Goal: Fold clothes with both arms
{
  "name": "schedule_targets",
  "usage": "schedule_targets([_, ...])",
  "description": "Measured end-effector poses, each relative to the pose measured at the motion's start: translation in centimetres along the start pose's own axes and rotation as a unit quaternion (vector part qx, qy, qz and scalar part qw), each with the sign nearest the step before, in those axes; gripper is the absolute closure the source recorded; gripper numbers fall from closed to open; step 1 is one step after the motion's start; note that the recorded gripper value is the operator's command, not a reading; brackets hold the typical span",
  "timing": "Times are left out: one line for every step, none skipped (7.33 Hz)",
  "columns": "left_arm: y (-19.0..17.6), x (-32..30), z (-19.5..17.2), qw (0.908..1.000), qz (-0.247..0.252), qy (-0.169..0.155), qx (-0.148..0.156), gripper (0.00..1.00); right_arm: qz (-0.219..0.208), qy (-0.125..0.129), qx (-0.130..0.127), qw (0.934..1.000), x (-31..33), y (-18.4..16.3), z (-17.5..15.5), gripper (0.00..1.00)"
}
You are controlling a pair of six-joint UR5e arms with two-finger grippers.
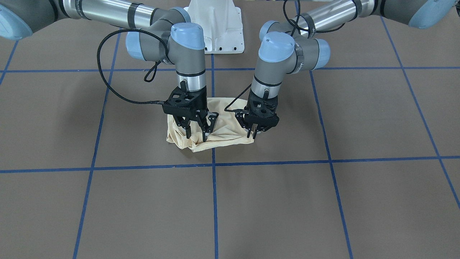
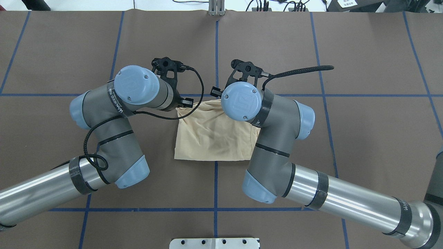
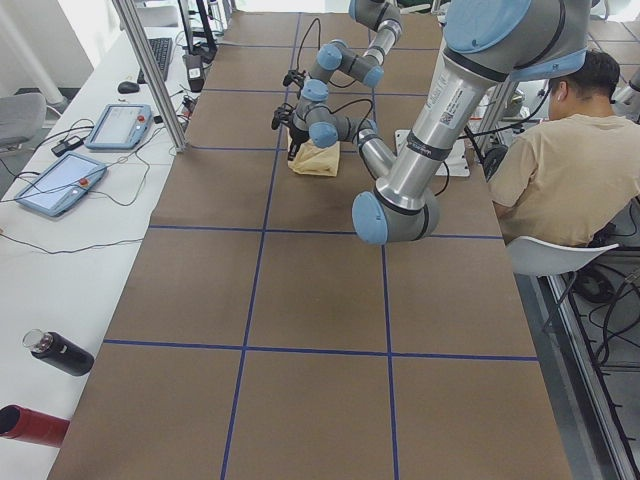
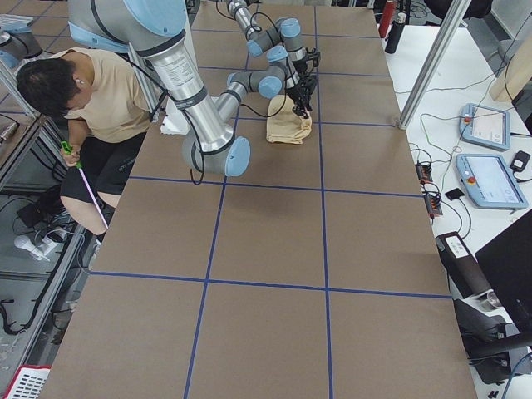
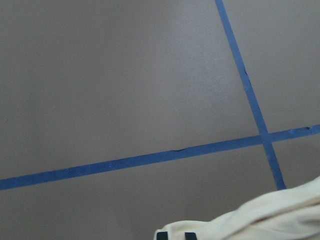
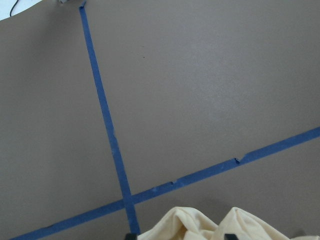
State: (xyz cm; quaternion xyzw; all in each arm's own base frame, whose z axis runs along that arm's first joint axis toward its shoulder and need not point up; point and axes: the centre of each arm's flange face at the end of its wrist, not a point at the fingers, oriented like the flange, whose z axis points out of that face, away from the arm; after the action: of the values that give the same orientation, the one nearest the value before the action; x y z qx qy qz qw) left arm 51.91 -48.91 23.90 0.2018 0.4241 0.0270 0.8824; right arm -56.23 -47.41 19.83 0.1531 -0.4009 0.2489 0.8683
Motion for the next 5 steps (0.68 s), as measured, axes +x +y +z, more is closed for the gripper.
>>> schedule_targets([-0.5, -0.2, -0.4, 0.9999, 0.014, 0.003, 0.004, 0.00, -0.003, -0.002, -0.016, 0.9999, 0.1, -1.1, -0.3, 0.00])
schedule_targets([-1.1, -1.1, -0.9, 0.9995, 0.032, 0.006, 0.003, 0.00, -0.006, -0.005, -0.030, 0.9995, 0.0, -1.6, -0.7, 0.00])
schedule_targets([-1.5, -2.6, -1.4, 0.9984, 0.055, 0.010, -0.001, 0.00, -0.010, -0.005, -0.039, 0.9992, -0.1, -0.9, -0.8, 0.00])
schedule_targets([-1.4, -4.3, -1.9, 0.9972, 0.073, 0.013, -0.003, 0.00, -0.018, -0.002, -0.042, 0.9989, -0.3, 1.1, -0.3, 0.00])
schedule_targets([-1.2, -5.5, -2.2, 0.9965, 0.082, 0.016, -0.002, 0.00, -0.028, 0.009, -0.037, 0.9989, -0.6, 3.1, 0.9, 0.00])
